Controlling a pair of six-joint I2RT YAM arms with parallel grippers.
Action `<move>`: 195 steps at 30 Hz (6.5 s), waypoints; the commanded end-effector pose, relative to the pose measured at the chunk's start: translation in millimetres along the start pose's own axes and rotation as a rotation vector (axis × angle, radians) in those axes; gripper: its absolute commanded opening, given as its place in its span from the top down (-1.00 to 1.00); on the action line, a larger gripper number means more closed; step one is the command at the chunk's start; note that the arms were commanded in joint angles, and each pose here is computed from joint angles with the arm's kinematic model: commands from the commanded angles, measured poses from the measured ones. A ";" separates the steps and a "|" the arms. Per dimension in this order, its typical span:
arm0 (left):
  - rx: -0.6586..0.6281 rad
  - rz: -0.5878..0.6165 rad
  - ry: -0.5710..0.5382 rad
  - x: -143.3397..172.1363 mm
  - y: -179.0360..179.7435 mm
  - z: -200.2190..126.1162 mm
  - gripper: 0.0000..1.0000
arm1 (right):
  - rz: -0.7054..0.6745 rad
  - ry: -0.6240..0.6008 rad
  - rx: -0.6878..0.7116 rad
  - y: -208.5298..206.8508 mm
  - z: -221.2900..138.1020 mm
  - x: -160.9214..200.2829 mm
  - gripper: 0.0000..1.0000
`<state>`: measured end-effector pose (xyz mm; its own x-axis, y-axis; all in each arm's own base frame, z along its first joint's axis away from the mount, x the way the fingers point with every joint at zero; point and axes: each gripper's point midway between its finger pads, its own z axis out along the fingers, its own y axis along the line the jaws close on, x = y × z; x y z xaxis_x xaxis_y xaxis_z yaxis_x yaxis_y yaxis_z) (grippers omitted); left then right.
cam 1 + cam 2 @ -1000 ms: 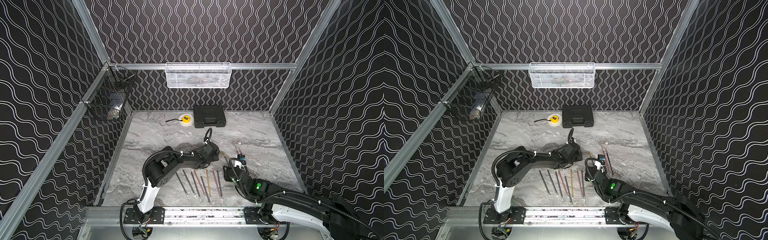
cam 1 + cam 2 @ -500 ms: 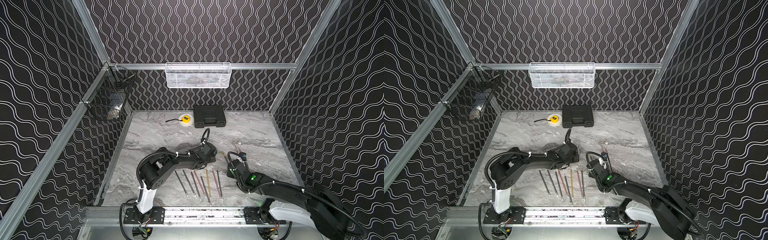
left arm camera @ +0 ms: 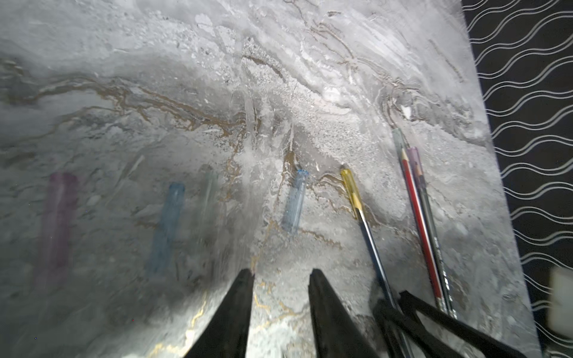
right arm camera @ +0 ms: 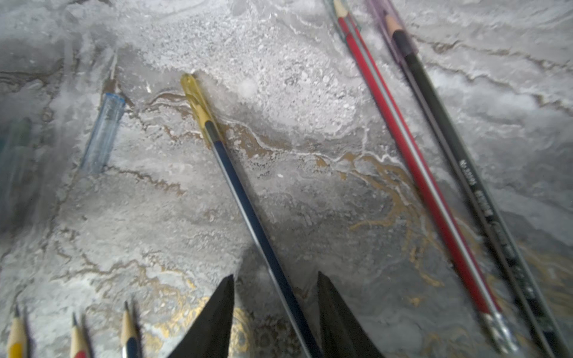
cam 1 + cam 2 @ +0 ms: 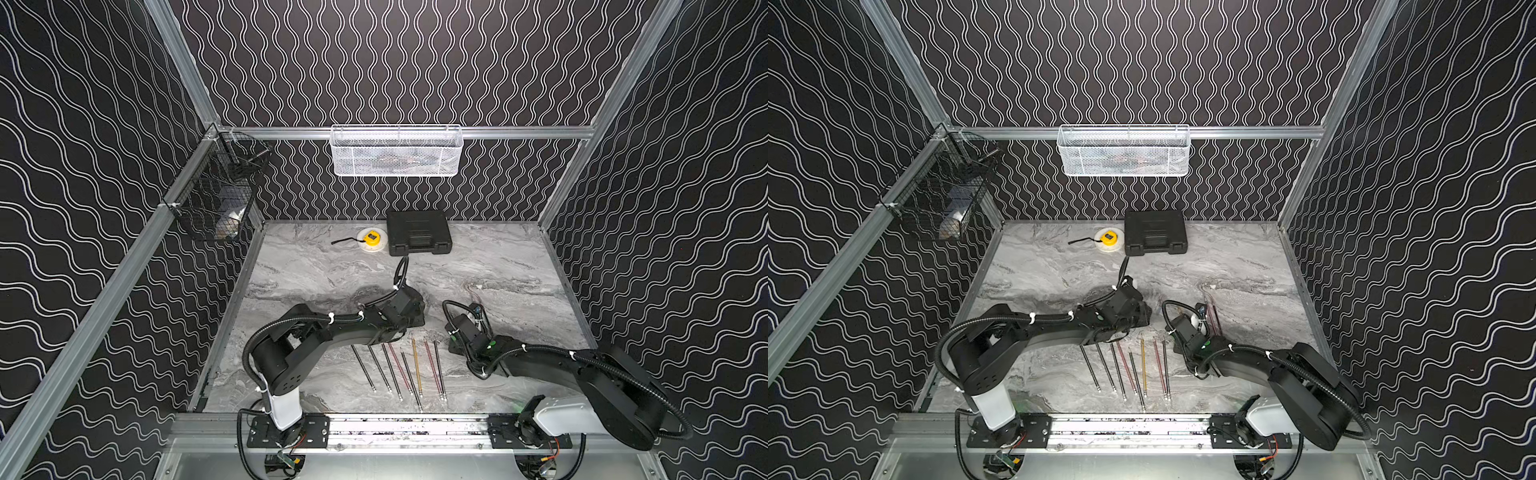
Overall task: Remove the protective cover of the pencils
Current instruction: Move the pencil to the center of the board, then pick up the pencil from the center of the board, then remove the protective sleeve from the pencil.
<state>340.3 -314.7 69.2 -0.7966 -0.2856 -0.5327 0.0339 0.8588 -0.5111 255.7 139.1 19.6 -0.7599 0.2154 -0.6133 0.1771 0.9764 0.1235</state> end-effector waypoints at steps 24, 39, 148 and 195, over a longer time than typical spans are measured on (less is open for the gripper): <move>0.132 -0.028 -0.139 -20.8 -2.6 -71.1 0.24 | -0.006 0.103 -0.120 21.9 -10.3 35.5 0.91; 0.143 -0.033 -0.139 -14.7 3.0 -71.3 0.24 | -0.035 0.128 -0.072 23.1 1.6 43.2 0.85; 0.447 -0.137 -0.137 3.5 -35.1 -68.2 0.95 | -0.269 0.026 -0.585 137.2 -99.9 33.5 0.46; 0.377 -0.185 -0.170 -14.8 -4.0 -68.2 1.00 | -0.330 -0.027 -0.612 134.8 -127.4 65.9 1.00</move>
<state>308.9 -284.2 118.2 -0.7081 -0.5034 -0.4952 0.1289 0.5974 -0.7915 145.6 289.1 89.9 -0.7048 -0.1180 -0.6996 -0.4714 0.8148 0.3375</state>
